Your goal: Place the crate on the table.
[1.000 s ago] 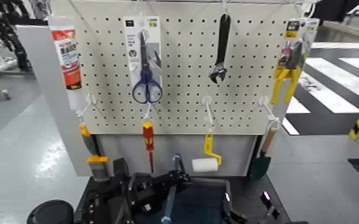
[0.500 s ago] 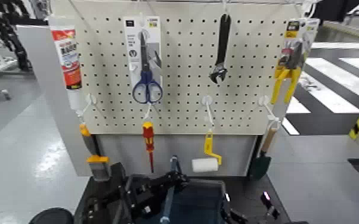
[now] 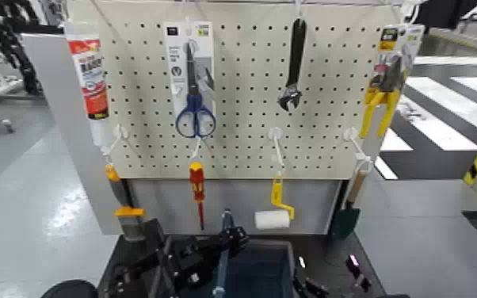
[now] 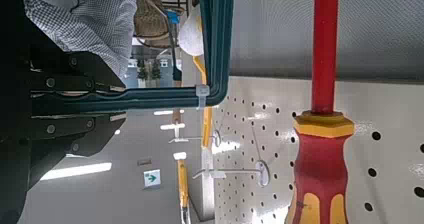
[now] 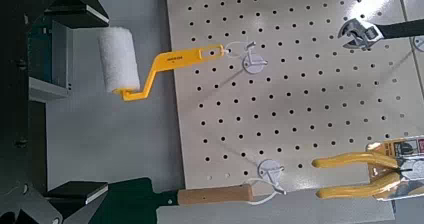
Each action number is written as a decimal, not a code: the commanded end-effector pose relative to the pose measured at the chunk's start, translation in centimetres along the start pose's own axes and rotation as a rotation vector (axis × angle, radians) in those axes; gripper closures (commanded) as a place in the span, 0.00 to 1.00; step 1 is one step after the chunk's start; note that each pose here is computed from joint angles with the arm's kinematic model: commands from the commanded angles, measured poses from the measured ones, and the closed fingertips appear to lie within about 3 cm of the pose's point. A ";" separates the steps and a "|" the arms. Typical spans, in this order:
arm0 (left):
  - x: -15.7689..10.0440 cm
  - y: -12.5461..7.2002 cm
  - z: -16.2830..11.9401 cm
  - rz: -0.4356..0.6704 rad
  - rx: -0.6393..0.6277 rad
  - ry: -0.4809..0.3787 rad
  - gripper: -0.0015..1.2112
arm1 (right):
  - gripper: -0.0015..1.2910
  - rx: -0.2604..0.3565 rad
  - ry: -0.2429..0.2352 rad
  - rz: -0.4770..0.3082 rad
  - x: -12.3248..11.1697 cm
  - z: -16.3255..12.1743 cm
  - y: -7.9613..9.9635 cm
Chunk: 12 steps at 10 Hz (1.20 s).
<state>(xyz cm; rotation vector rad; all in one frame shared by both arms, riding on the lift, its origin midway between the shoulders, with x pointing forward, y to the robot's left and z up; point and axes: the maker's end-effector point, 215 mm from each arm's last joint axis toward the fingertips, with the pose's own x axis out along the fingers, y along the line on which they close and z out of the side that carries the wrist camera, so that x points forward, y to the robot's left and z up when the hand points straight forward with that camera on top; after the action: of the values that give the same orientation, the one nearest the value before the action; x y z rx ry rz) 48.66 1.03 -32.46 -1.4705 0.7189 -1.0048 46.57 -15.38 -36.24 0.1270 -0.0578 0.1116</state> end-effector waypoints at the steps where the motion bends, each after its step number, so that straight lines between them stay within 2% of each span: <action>1: 0.2 0.1 0.4 -0.004 0.013 -0.028 0.77 | 0.11 0.001 0.001 0.000 0.0 0.0 0.0; 3: 0.5 -0.3 0.2 -0.015 0.024 -0.040 0.40 | 0.11 0.002 0.001 -0.002 0.0 0.0 -0.1; 4: 0.5 -0.7 0.3 -0.017 0.036 -0.044 0.25 | 0.11 0.002 0.000 -0.002 0.0 0.0 -0.1; 5: 0.3 -1.1 0.6 0.014 0.060 -0.061 0.16 | 0.11 0.004 0.001 -0.001 0.0 0.0 0.0; 7: -0.8 -1.5 2.1 0.095 0.131 -0.114 0.11 | 0.11 0.005 0.003 -0.001 0.0 -0.1 0.0; 10: -3.6 -0.3 4.0 0.255 0.270 -0.190 0.11 | 0.11 0.005 0.003 -0.001 0.0 0.0 0.0; 12: -5.4 0.1 6.0 0.372 0.468 -0.244 0.11 | 0.11 0.003 0.006 -0.002 0.0 -0.1 -0.1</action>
<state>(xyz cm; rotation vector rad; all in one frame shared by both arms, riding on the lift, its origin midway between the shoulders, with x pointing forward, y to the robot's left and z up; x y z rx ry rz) 51.33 7.69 -33.33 -1.0481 0.5365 -0.6628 46.57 -15.39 -36.26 0.1308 -0.0529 0.1108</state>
